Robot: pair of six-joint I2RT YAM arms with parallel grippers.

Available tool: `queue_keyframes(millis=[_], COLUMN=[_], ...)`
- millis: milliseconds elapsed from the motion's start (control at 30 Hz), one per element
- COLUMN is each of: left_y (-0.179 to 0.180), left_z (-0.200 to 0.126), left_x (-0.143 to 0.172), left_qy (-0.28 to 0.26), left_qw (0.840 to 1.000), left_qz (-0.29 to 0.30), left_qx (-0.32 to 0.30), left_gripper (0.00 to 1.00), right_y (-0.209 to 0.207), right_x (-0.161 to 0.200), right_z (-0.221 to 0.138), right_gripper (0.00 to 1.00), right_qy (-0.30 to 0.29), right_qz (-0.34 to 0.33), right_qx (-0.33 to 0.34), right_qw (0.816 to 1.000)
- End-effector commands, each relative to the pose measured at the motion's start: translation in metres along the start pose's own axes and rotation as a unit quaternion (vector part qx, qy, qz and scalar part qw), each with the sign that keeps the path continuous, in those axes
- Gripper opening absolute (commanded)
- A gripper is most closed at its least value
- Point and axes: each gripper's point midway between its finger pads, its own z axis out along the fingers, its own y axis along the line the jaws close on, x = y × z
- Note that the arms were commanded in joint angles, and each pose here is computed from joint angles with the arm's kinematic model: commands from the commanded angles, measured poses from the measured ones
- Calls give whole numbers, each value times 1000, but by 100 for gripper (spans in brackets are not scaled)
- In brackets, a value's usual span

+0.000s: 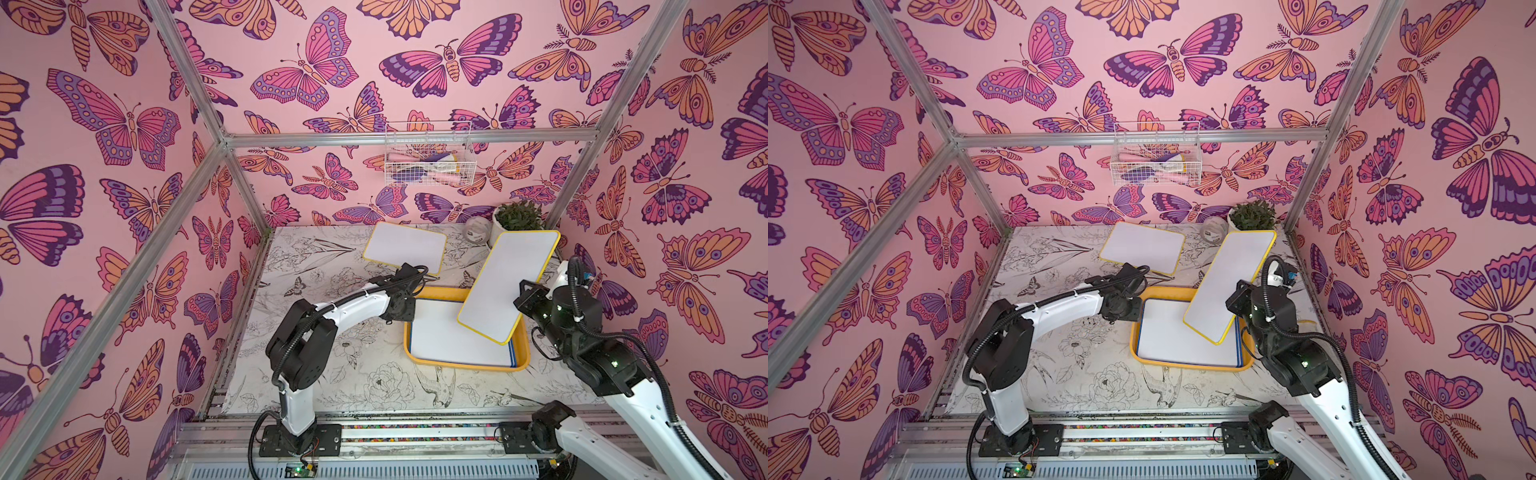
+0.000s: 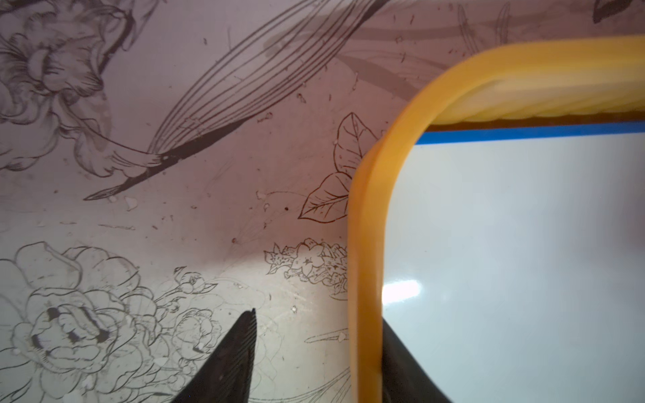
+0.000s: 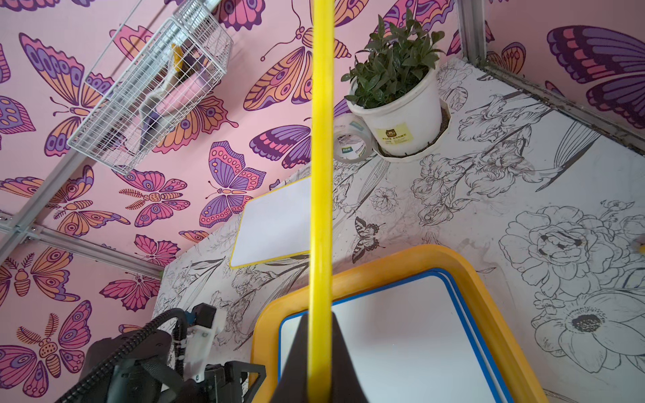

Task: Put the whiteboard into the storage box
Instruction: Move the storage box to the center of the board.

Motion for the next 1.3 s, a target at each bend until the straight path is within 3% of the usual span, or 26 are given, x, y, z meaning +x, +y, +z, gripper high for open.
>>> queue_keyframes(millis=[0,167,367,533,767,1000,1267], left_y=[7,8,30,82,163,201,232], left_z=[6,9,-5,-24,-46,-65,-83], left_x=[4,10,23,46,89,110,122], left_qy=[10,12,13,20,27,1,-34], left_qw=[1000,1000,999,994,965,934,886], left_qz=[-18,-21,-38,-106,-259,-358,-462], left_qx=[-24,-18,-16,-21,-24,-12,-1], left_gripper=[30,8,1,0,0,0,0], right_y=[14,14,17,23,41,81,119], right_x=[-21,-21,-18,-12,8,36,61], right_z=[-8,-8,-4,3,20,31,41], right_gripper=[0,0,0,0,0,0,0], right_qy=[-35,-36,-30,-18,22,48,64], right_qz=[13,10,9,14,50,58,71], right_qx=[-30,-31,-36,-47,-84,-117,-146], right_qw=[999,999,999,999,995,990,985])
